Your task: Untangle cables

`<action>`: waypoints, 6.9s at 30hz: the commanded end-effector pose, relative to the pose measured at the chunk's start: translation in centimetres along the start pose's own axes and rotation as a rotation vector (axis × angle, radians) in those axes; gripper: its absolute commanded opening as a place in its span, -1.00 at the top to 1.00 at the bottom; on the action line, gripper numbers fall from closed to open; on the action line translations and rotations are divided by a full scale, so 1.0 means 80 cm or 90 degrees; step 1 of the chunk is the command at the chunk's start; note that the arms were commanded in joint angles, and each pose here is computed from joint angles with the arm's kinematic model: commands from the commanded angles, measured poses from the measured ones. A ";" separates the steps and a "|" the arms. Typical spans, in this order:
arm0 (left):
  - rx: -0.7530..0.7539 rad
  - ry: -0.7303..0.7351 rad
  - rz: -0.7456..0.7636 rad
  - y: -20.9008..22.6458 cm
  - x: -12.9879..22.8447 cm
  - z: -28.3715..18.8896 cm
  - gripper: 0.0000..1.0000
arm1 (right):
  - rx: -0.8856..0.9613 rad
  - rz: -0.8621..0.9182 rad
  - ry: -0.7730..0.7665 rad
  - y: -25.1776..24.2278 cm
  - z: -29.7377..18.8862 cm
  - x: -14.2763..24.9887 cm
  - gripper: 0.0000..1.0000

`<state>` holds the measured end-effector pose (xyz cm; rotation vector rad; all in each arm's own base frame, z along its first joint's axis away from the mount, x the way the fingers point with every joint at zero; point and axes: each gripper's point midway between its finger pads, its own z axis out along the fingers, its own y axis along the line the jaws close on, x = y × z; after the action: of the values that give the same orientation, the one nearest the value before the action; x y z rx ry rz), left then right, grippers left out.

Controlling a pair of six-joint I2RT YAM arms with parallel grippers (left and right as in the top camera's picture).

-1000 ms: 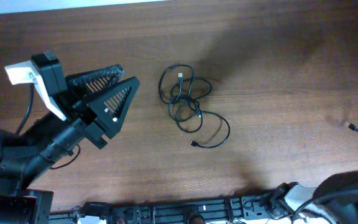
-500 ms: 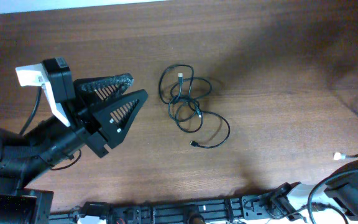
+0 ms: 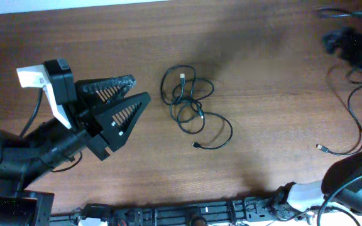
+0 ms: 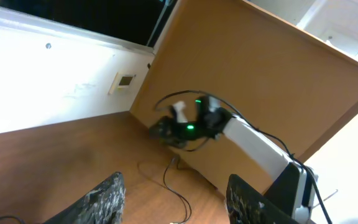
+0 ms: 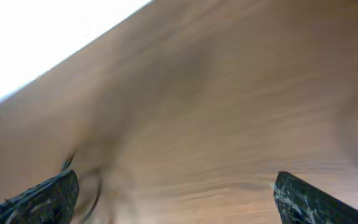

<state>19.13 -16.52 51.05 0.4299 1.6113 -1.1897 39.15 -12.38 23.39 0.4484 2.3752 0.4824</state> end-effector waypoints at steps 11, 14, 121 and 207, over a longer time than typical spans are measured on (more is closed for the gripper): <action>0.025 0.007 0.021 -0.013 -0.001 -0.003 -0.06 | -0.066 -0.293 0.277 0.175 0.049 0.158 -0.98; 0.025 0.007 0.021 -0.013 -0.001 -0.003 -0.06 | -0.053 -0.310 0.342 0.181 0.041 0.193 -0.98; 0.002 0.363 0.318 0.149 0.165 0.109 -0.08 | -0.595 -0.222 0.024 0.563 -0.238 0.086 0.92; -0.124 -0.067 -0.186 0.081 -0.029 0.018 1.00 | -0.593 -0.842 0.090 0.525 -0.135 0.221 -0.01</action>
<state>25.76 -14.47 49.58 0.0356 1.7286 -1.2189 26.73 29.00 40.92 -1.4654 1.7344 0.8096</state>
